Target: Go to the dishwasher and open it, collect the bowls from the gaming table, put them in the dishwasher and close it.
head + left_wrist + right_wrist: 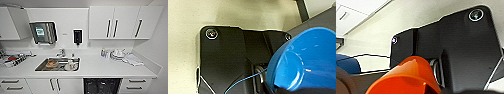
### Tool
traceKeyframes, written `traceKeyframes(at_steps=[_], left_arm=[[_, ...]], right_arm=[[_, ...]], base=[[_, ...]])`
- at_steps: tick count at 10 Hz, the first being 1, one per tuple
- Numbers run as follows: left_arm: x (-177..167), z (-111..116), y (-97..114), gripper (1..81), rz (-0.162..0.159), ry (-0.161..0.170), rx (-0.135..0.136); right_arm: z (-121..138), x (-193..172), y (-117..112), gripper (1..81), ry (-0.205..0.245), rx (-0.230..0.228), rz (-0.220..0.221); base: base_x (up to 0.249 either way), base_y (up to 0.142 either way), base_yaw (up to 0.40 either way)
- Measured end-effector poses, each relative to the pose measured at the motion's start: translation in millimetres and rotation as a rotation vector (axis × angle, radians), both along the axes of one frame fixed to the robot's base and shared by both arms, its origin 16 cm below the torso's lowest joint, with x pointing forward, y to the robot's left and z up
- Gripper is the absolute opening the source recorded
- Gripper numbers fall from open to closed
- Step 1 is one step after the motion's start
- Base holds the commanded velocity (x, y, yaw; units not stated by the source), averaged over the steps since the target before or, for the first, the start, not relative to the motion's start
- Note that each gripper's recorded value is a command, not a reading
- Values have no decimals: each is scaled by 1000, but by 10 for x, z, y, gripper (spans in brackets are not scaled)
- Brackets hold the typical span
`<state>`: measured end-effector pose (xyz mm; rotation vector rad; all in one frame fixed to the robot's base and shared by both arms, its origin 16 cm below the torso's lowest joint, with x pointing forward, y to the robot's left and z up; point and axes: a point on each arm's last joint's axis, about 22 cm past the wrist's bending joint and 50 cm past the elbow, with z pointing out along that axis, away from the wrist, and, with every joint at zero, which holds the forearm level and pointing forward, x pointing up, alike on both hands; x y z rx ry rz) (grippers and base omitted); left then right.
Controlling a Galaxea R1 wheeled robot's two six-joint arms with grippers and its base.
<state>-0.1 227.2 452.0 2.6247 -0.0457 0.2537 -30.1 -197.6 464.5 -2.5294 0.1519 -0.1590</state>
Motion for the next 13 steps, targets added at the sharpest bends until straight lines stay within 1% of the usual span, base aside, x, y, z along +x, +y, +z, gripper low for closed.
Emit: traceKeyframes(at_steps=[2, 4, 5, 6, 7, 8, 9, 10, 11, 12, 13], left_arm=[[-46, 32, 18, 10, 6, -10, -17], [-23, 35, 51, 10, 9, -12, -16], [-10, 46, 34, 10, 11, -18, -24], [-42, 48, 37, 10, 12, -12, -26], [-91, 74, 41, 10, 21, -7, -44], [-185, 92, 88, 10, 28, 12, -52], [-303, 96, 173, 10, 29, 41, -45], [-385, 109, 265, 10, 37, 67, -42], [-430, 151, 326, 10, 52, 77, -59], [-442, 179, 411, 10, 78, 98, -68], [-379, 185, 540, 10, 93, 103, -61]], right_arm=[[1, -66, -2, 10, 7, -1, 1], [2, -64, -1, 10, 6, 0, 1], [3, -74, -1, 10, 8, 0, 1], [4, -99, -5, 10, 15, 1, -2], [6, -171, -9, 10, 34, 1, -3], [10, -260, -55, 10, 60, -2, -5], [12, -320, -157, 10, 86, -11, -12], [14, -362, -267, 10, 109, -21, -16], [15, -416, -347, 10, 135, -29, -25], [26, -490, -374, 10, 163, -29, -32], [46, -522, -358, 10, 171, -21, -36]], base=[[0, 0, 0], [0, 0, 0], [0, 0, 0], [0, 0, 0], [0, 0, 0], [0, 0, 0], [0, 0, 0], [0, 0, 0], [0, 0, 0], [0, 0, 0], [0, 0, 0]])
